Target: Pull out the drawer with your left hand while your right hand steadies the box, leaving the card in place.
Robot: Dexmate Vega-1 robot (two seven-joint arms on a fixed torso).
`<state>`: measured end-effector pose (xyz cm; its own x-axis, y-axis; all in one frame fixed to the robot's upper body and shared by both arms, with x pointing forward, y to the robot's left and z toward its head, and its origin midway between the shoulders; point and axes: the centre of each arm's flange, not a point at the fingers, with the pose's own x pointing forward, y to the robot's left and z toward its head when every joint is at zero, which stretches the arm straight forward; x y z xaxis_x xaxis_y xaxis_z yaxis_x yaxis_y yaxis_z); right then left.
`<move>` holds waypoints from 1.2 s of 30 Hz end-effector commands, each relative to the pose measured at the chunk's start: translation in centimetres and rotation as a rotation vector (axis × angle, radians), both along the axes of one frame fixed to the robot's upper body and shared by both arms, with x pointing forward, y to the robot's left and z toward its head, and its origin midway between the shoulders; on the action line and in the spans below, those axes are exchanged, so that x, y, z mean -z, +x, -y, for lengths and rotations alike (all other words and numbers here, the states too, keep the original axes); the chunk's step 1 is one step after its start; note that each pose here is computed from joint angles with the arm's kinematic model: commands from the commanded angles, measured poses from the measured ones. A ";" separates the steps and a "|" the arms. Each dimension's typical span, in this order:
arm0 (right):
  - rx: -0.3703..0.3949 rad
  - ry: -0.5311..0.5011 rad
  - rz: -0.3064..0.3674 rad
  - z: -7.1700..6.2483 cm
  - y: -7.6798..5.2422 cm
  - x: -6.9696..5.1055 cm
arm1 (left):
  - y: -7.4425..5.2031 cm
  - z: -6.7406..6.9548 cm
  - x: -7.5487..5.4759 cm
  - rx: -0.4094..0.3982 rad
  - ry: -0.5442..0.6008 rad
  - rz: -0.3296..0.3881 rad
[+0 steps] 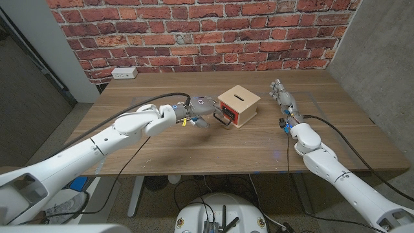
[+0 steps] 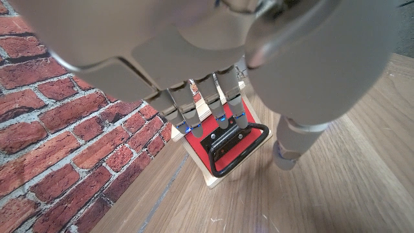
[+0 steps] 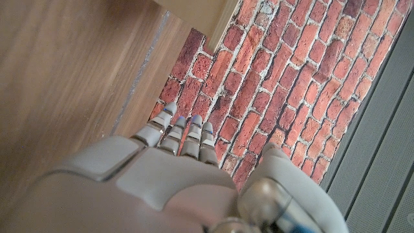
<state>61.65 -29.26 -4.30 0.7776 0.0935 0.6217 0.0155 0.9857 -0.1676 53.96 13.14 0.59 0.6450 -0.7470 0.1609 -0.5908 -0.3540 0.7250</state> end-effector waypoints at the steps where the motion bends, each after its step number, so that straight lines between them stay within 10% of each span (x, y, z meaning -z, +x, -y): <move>1: 0.106 -0.184 0.051 -0.2 -1.6 -1.1 | 0.5 0.6 0.5 0.002 -0.011 0.021; 36: 0.322 -0.656 0.158 -2.6 -3.9 -3.0 | 2.4 1.6 2.4 0.011 -0.035 0.003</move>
<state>58.32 -27.30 -1.89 0.7373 0.2328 0.6342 0.3076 0.7201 -0.6220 55.84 11.77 -1.37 0.6340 -0.7507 0.1855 -0.6025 -0.3292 0.7270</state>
